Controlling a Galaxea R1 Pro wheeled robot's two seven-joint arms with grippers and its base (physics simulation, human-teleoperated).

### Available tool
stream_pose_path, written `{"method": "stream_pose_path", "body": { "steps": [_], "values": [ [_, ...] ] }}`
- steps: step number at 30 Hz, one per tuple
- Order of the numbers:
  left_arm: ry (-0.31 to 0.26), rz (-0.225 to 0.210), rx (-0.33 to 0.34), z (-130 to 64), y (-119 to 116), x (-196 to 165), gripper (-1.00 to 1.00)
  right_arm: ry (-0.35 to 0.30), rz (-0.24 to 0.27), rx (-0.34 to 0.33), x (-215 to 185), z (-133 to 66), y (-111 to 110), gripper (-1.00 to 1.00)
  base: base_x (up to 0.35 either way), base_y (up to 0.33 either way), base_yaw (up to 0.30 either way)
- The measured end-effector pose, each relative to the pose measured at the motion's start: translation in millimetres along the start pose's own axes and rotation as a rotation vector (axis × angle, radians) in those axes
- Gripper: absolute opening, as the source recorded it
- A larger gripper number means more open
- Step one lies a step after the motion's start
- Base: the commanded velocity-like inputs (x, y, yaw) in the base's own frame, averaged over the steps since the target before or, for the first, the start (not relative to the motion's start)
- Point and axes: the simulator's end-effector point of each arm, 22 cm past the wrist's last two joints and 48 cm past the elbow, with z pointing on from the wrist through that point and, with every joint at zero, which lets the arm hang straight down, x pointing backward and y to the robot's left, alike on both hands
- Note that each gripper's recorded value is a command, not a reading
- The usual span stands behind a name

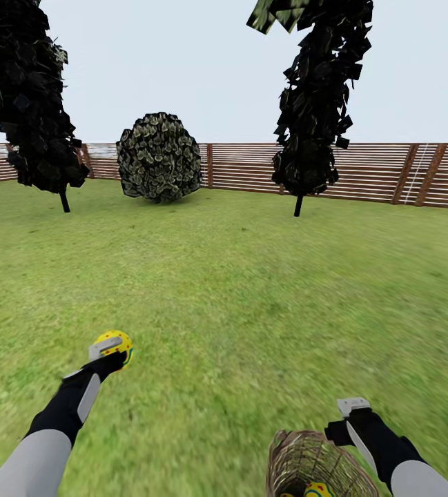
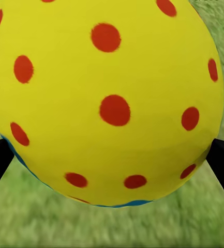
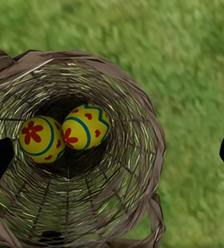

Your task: Take the three Easter eggs out of the wicker basket on the lawn in the garden, then place them on the lawn next to a single tree (choose any tree) so that all three eggs are next to the same tree and none are left in the basket.

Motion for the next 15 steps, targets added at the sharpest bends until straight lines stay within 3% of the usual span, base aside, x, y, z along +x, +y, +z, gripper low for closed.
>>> {"method": "stream_pose_path", "body": {
  "steps": [15],
  "values": [
    [-0.011, -0.003, -0.003, 14.4, 4, 19, -1.0, 0.021, 0.001, -0.001, 18, 24.8, 4, 1.0, 0.0, 0.0, 0.0]
  ]
}}
